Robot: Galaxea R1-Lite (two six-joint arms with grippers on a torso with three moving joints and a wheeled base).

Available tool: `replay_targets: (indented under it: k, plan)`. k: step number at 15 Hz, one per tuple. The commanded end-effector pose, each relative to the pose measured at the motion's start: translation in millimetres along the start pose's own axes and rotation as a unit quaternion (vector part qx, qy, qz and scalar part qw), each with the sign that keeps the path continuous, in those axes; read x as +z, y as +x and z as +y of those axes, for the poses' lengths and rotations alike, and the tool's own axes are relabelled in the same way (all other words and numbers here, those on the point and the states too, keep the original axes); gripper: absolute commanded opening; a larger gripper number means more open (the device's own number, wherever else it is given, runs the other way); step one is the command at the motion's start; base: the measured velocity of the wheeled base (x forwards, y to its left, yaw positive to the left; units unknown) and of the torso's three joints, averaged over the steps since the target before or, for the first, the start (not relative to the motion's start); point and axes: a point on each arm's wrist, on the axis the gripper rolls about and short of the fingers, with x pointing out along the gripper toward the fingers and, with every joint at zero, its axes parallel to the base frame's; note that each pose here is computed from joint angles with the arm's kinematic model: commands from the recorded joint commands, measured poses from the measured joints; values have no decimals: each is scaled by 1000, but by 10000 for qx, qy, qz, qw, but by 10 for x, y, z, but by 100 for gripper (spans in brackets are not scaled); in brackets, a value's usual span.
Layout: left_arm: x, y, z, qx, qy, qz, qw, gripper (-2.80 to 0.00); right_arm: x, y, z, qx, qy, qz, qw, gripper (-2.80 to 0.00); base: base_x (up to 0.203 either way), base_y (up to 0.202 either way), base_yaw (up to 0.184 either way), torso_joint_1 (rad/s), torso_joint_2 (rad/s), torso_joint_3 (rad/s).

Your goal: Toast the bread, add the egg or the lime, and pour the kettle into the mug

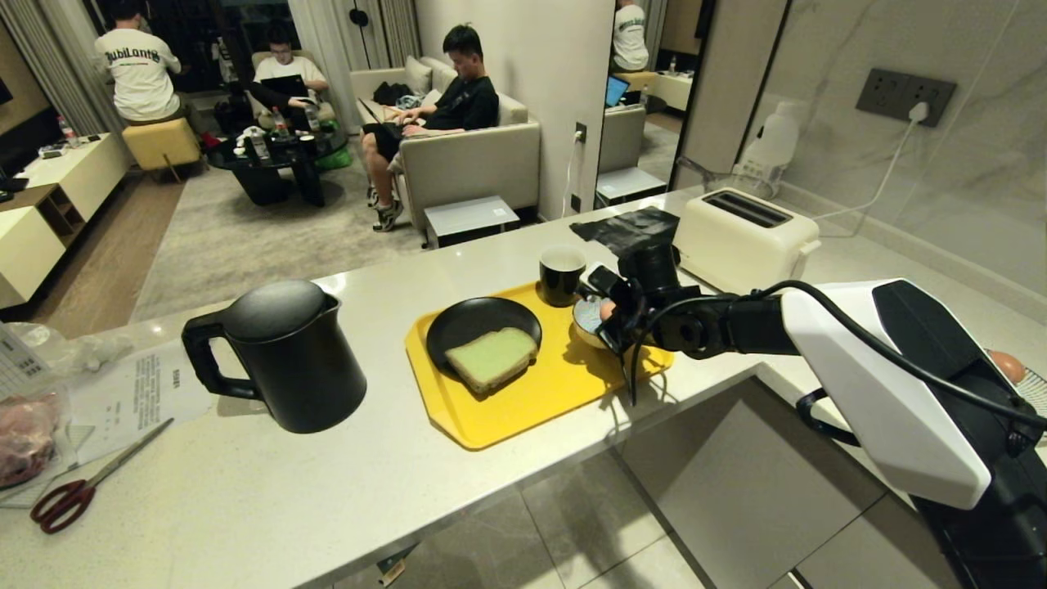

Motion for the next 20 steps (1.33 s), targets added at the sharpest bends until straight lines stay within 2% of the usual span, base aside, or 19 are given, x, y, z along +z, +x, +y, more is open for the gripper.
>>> replay_targets:
  k: [1,8,15,17,20]
  plan:
    - [-2,-2,0,2,0,-13,10000,-280,59,-58,-47,-58,5,-81,10000,-280,0,0,0,0,0,0]
    - [-2,-2,0,2,0,-13,10000,-280,247,-243,-206,-319,222,-356,9986,-280,0,0,0,0,0,0]
    - [-2,-2,0,2,0,-13,10000,-280,551,-857,-600,-642,483,-806,9935,-280,0,0,0,0,0,0]
    - [-2,-2,0,2,0,-13,10000,-280,625,-1059,-777,-774,580,-988,9904,-280,0,0,0,0,0,0]
    - [-2,-2,0,2,0,-13,10000,-280,717,-1205,-876,-581,957,-1507,9822,-280,0,0,0,0,0,0]
